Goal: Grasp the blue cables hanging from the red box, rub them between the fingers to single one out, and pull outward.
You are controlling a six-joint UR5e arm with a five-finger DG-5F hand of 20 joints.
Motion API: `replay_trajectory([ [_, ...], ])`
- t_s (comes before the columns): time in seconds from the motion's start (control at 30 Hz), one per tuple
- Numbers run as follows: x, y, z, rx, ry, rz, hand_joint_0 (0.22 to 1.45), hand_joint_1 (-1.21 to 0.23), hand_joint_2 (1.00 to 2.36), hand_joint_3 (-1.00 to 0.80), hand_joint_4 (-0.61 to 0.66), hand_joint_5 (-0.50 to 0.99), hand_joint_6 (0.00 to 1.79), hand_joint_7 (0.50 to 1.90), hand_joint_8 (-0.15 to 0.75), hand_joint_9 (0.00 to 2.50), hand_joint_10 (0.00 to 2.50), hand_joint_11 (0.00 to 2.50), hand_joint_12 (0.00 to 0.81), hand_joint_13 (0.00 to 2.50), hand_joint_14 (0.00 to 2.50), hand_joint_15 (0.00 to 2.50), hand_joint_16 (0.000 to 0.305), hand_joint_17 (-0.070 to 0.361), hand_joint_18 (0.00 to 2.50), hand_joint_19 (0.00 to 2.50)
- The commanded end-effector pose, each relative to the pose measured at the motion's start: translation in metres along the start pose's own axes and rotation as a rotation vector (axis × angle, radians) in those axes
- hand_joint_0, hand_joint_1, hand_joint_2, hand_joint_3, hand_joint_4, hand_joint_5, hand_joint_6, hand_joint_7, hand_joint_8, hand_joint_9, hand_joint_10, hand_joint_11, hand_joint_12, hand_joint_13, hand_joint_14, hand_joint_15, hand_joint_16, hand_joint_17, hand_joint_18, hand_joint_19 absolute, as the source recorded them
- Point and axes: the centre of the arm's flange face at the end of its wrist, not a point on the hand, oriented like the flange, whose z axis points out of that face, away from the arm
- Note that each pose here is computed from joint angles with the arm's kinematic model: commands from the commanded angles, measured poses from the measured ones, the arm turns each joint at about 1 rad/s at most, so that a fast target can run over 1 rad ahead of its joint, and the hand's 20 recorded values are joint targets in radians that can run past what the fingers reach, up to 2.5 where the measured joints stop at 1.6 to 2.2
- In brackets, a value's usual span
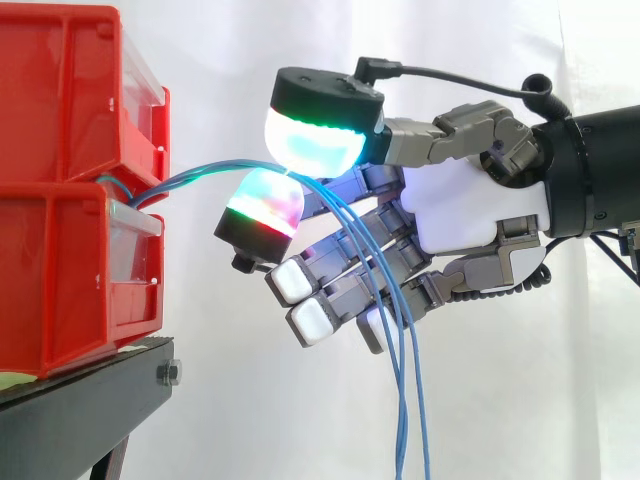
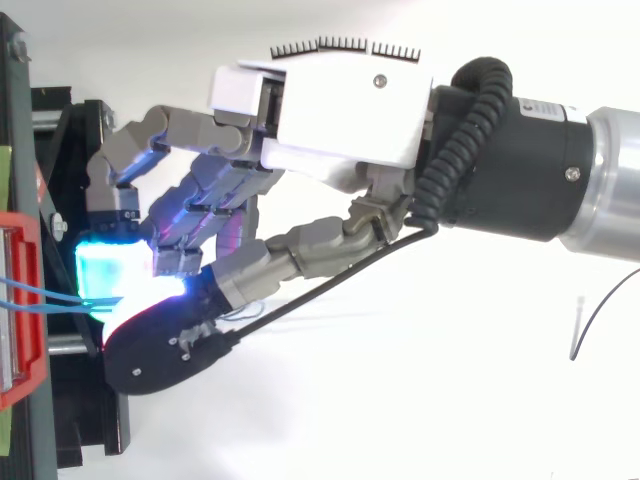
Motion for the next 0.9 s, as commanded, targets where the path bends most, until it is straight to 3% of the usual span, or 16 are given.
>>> replay_trajectory([
  [0.0, -0.0017, 0.0020, -0.0006, -0.002, -0.002, 0.001, 0.61, -0.75, 1.01, -0.30, 0.13, -0.18, 0.87, 1.07, 0.374, 0.88, 0.01, 0.70, 0.418, 0.92, 0.02, 0.58, 0.058, 0.131, 1.02, 0.68],
  [0.53, -0.0019, 0.0011, -0.0015, 0.006, -0.001, -0.002, 0.58, -0.56, 1.01, -0.20, 0.15, -0.15, 0.81, 1.10, 0.386, 0.92, 0.01, 0.61, 0.462, 0.98, 0.02, 0.57, 0.067, 0.151, 1.10, 0.71],
  [0.87, -0.0019, 0.0019, -0.0013, 0.005, -0.001, -0.001, 0.55, -0.65, 1.01, -0.26, 0.20, -0.15, 0.81, 1.09, 0.387, 0.90, 0.01, 0.63, 0.462, 0.96, 0.02, 0.58, 0.066, 0.149, 1.08, 0.72],
])
